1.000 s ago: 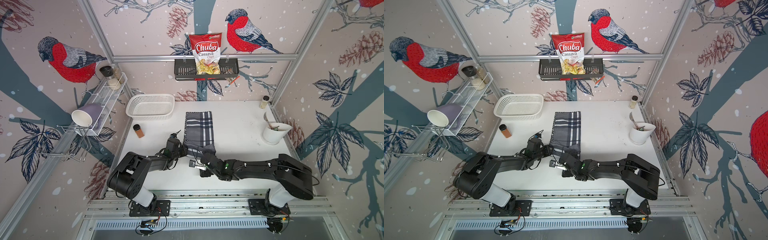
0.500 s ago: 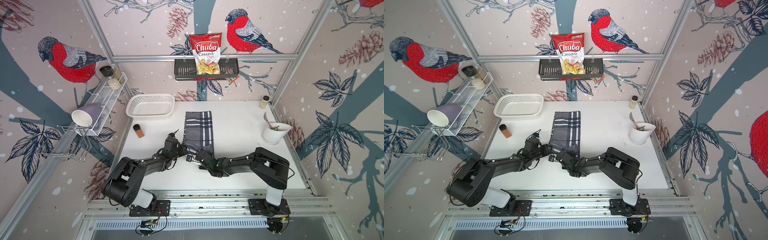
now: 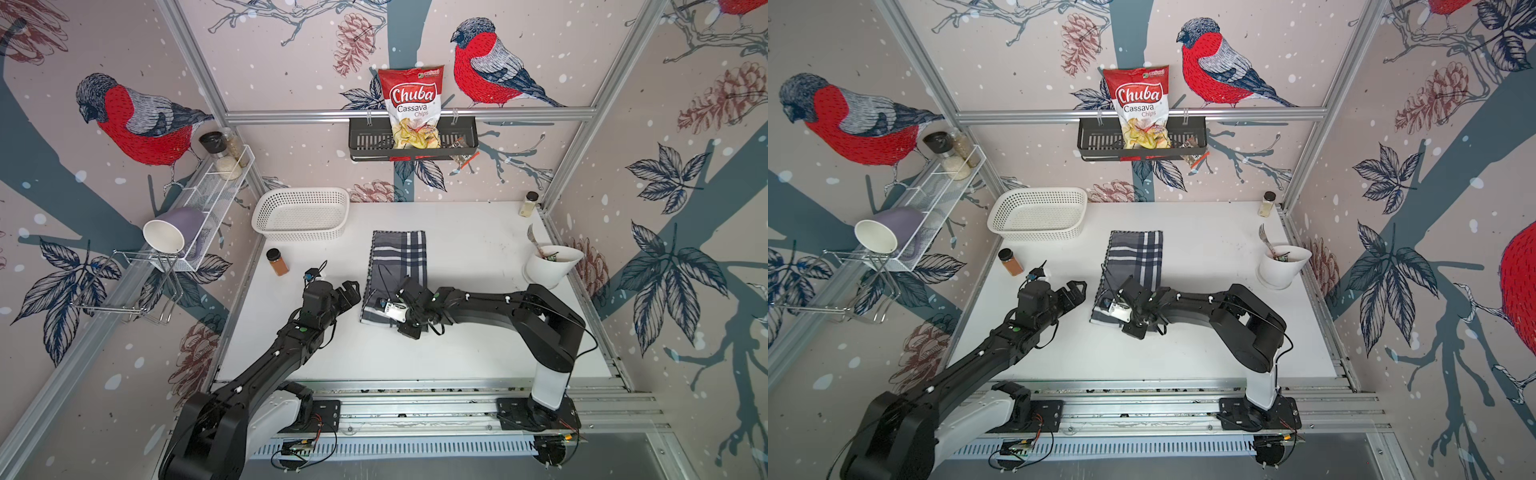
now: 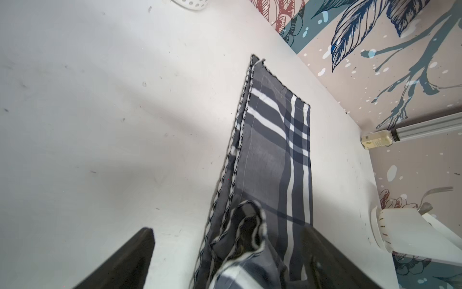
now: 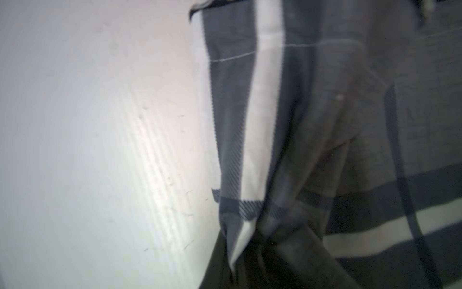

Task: Roll up the pillowcase
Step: Roll the pillowcase at the center of the board.

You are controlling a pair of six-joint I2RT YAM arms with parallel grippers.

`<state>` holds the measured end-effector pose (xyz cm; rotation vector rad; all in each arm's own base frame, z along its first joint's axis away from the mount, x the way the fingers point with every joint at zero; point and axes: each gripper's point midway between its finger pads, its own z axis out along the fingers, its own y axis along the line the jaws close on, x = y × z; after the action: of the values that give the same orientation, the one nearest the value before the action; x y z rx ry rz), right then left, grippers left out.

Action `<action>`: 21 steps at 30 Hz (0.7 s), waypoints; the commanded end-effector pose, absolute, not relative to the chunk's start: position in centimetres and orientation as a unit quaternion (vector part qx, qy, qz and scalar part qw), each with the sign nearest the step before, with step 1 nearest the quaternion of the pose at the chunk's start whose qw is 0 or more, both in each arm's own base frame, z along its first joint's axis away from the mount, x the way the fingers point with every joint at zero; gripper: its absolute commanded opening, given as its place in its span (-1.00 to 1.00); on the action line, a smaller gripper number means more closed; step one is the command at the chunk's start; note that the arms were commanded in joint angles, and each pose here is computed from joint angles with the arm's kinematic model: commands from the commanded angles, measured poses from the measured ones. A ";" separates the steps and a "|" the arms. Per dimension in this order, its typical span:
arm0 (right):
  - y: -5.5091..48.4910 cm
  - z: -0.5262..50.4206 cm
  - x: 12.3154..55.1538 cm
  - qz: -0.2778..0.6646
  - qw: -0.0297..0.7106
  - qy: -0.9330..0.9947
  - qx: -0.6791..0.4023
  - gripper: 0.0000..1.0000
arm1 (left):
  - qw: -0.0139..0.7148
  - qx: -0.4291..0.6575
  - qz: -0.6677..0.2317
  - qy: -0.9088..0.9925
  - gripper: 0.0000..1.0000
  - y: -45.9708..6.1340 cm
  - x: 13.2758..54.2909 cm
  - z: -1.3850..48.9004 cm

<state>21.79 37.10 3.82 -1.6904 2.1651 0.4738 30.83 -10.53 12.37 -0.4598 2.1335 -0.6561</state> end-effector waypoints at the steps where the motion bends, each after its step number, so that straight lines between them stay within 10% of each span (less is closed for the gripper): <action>1: 36.7 5.5 16.9 0.297 0.020 0.783 -0.547 -1.00 | 0.406 -0.099 -0.261 0.870 0.86 -11.9 30.0 12.5; 21: 37.3 9.3 18.7 0.482 -0.064 0.730 -0.480 -1.00 | 0.447 -0.057 -0.345 0.823 0.85 -14.0 28.2 13.0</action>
<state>19.05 37.43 7.98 -1.5949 2.4479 1.4048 28.03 -13.32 11.81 -0.1793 2.1081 -0.8058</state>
